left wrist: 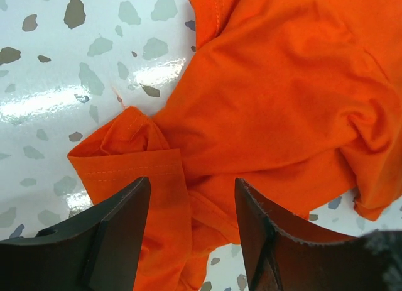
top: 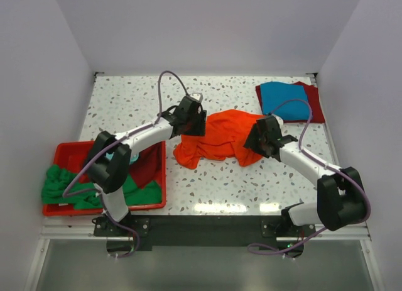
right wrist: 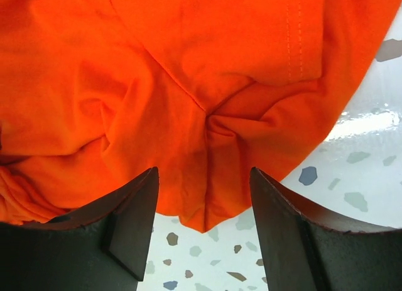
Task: Fold and stack the t-shirts
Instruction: Flatten the tshirt out
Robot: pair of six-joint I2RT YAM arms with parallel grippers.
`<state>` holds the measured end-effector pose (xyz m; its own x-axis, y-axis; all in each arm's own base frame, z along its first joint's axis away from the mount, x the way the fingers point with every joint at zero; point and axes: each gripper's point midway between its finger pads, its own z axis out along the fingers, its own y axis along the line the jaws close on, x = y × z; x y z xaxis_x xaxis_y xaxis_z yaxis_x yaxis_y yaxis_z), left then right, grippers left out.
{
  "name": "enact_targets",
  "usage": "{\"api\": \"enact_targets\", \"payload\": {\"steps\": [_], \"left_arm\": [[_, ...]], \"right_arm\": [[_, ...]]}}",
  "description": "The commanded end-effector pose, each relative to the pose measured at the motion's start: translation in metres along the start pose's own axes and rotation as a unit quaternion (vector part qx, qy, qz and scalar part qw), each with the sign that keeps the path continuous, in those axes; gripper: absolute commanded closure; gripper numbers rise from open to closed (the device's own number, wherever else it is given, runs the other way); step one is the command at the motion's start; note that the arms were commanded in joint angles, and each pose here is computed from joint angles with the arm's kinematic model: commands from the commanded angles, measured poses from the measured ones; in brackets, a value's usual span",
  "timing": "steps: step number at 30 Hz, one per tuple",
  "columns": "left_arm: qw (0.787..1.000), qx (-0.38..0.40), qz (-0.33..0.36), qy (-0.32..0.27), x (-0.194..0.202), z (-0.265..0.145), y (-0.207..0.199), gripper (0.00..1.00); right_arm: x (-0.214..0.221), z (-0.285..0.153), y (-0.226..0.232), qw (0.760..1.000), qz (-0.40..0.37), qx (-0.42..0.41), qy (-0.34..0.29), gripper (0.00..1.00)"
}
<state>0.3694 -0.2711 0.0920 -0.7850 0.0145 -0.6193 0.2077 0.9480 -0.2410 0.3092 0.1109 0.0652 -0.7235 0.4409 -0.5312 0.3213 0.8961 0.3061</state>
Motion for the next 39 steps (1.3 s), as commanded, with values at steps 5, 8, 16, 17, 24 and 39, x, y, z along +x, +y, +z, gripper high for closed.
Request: {"api": "enact_targets", "payload": {"steps": [5, 8, 16, 17, 24, 39], "left_arm": [[0.996, -0.057, 0.061, 0.014, 0.008, 0.009, 0.004, 0.44], [0.994, -0.081, 0.067, 0.027, 0.016, 0.011, 0.010, 0.46], [0.994, -0.080, 0.074, 0.017, 0.014, 0.021, 0.008, 0.46], [0.993, -0.084, 0.079, 0.021, 0.017, 0.024, 0.008, 0.46], [0.991, -0.090, 0.091, 0.028, 0.021, 0.034, 0.011, 0.53], [0.990, -0.109, 0.085, -0.005, -0.002, 0.016, 0.011, 0.87]], "right_arm": [[-0.007, -0.001, 0.020, 0.999, 0.010, -0.047, -0.003, 0.39], [-0.007, 0.000, 0.024, 0.999, 0.009, -0.052, 0.002, 0.40], [-0.001, 0.002, 0.027, 0.998, 0.010, -0.062, 0.013, 0.42], [-0.001, 0.001, 0.026, 0.998, 0.011, -0.062, 0.013, 0.43], [0.002, 0.001, 0.025, 0.998, 0.010, -0.063, 0.015, 0.44], [-0.003, 0.004, 0.038, 0.996, -0.004, -0.083, 0.022, 0.64]]}}
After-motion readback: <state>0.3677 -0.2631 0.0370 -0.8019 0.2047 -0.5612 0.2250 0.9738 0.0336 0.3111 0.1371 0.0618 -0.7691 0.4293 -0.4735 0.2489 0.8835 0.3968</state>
